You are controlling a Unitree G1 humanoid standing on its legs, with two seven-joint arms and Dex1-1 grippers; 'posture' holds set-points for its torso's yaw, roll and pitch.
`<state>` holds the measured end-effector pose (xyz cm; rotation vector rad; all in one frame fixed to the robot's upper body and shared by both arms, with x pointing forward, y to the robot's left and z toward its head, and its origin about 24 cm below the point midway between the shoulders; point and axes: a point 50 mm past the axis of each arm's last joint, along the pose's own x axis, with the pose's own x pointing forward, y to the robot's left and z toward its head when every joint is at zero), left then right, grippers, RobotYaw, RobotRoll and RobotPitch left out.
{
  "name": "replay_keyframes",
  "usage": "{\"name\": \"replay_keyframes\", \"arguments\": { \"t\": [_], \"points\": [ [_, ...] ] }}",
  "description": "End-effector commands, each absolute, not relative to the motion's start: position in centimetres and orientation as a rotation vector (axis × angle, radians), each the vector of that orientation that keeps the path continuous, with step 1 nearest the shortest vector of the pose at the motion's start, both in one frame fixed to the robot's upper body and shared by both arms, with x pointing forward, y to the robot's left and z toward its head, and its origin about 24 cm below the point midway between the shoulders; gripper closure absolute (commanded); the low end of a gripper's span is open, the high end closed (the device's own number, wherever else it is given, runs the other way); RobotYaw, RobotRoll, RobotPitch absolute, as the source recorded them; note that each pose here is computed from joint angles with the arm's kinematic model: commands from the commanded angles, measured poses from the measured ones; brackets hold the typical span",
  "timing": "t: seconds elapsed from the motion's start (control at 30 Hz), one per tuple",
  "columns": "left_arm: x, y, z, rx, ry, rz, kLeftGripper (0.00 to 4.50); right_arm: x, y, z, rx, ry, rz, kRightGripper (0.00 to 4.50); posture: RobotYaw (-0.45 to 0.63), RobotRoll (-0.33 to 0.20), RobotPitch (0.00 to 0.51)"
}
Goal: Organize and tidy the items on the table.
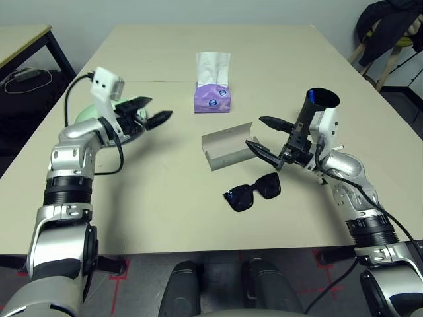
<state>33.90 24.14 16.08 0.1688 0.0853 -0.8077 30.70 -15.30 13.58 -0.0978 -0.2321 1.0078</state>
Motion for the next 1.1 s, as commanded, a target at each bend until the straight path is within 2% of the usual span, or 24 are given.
{"name": "replay_keyframes", "arguments": {
  "t": [0.03, 0.17, 0.4, 0.67, 0.9, 1.1],
  "points": [
    [33.3, 23.8, 15.5, 0.185, 0.075, -0.858, 0.01, 30.5, -15.9, 14.1, -0.101, -0.241, 1.016, 0.00, 0.11, 0.000, 0.106],
    [32.6, 23.5, 15.0, 0.208, 0.069, -0.913, 0.01, 30.1, -16.1, 13.9, -0.125, -0.237, 1.040, 0.00, 0.11, 0.000, 0.113],
    [30.8, 22.1, 14.0, 0.295, 0.092, -1.149, 0.01, 29.5, -16.1, 14.9, -0.264, -0.203, 1.142, 0.00, 0.09, 0.000, 0.117],
    [29.0, 20.9, 12.2, 0.380, 0.098, -1.368, 0.01, 28.6, -15.6, 16.5, -0.617, 0.026, 1.276, 0.00, 0.08, 0.000, 0.126],
    [28.4, 19.6, 11.9, 0.358, 0.032, -1.439, 0.01, 27.0, -14.0, 17.1, -0.763, 0.200, 1.341, 0.00, 0.09, 0.000, 0.142],
    [27.9, 18.8, 12.1, 0.329, -0.012, -1.489, 0.01, 26.8, -13.0, 17.5, -0.913, 0.307, 1.397, 0.00, 0.09, 0.000, 0.152]
  ]
}}
